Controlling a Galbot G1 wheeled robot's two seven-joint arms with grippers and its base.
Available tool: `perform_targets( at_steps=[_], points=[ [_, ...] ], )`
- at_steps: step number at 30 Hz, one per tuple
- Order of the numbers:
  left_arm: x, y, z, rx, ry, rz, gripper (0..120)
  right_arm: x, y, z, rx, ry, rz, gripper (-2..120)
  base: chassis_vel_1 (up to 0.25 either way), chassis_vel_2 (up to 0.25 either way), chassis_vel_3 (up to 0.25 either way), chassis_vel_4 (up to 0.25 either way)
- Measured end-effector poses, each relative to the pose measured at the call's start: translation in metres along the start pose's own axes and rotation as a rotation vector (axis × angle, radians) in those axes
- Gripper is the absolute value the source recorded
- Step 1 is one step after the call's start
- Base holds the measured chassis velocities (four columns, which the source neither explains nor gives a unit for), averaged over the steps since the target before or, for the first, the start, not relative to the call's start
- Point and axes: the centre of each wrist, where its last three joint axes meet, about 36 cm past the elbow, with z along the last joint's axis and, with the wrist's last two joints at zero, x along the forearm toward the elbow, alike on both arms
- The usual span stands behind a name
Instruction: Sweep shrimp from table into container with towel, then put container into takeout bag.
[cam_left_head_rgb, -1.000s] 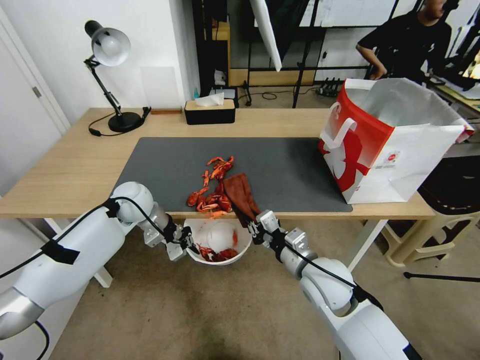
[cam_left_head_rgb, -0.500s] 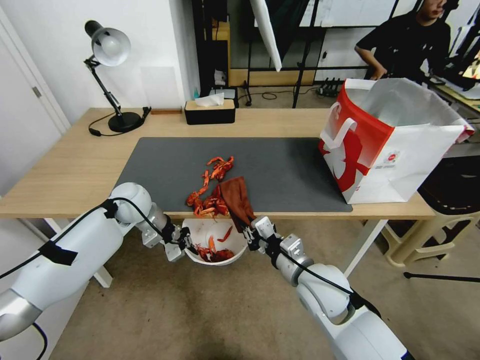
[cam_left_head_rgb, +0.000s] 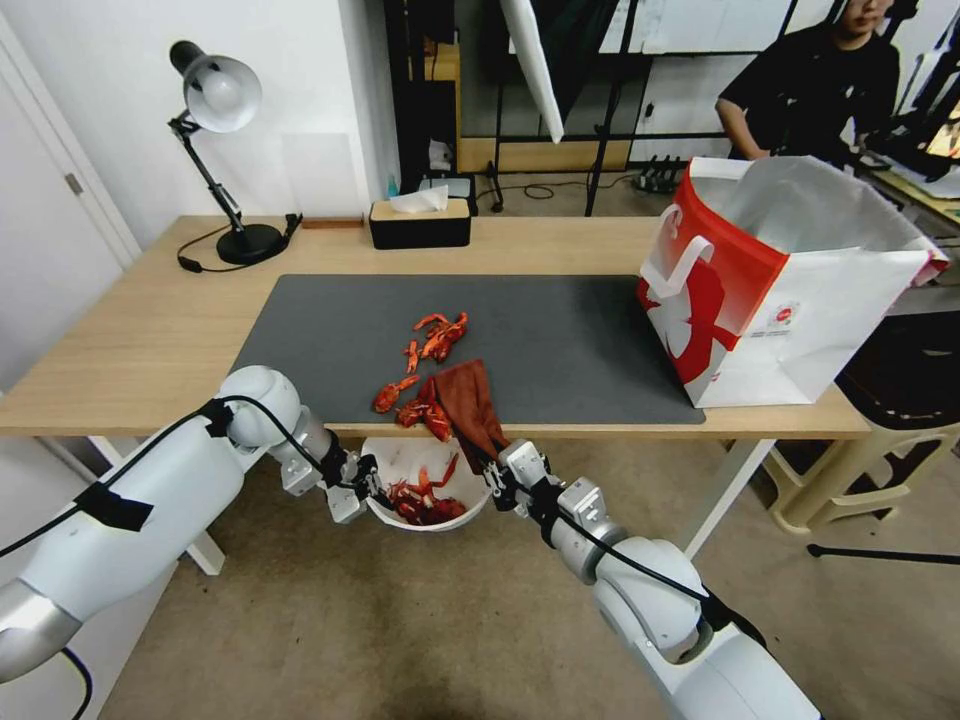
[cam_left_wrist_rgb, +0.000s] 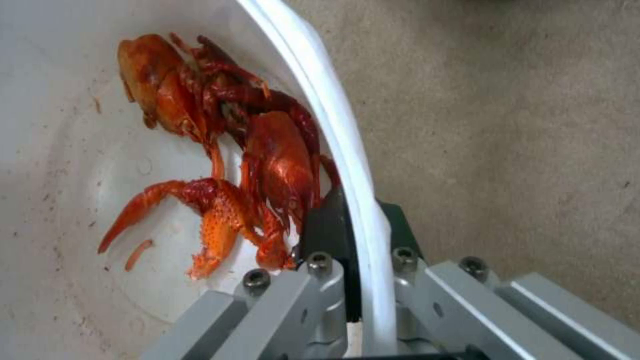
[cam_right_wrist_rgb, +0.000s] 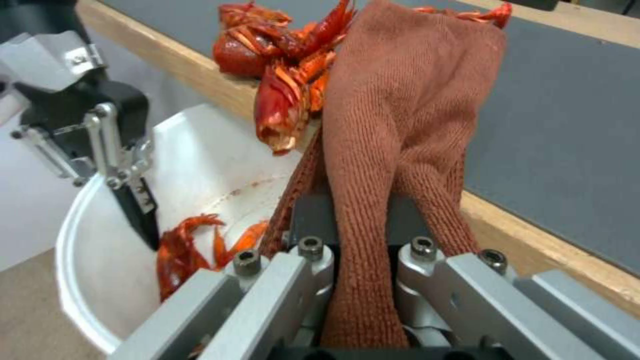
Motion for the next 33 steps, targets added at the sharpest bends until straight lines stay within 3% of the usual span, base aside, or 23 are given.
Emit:
perform_targets(
  at_steps=[33],
  points=[
    [0.006,-0.009,-0.001,0.008,0.0,-0.006,0,0.022,0.019,-0.002,0.01,-0.01,-0.046,4,0.0,0.0,0.0,0.0]
  ],
)
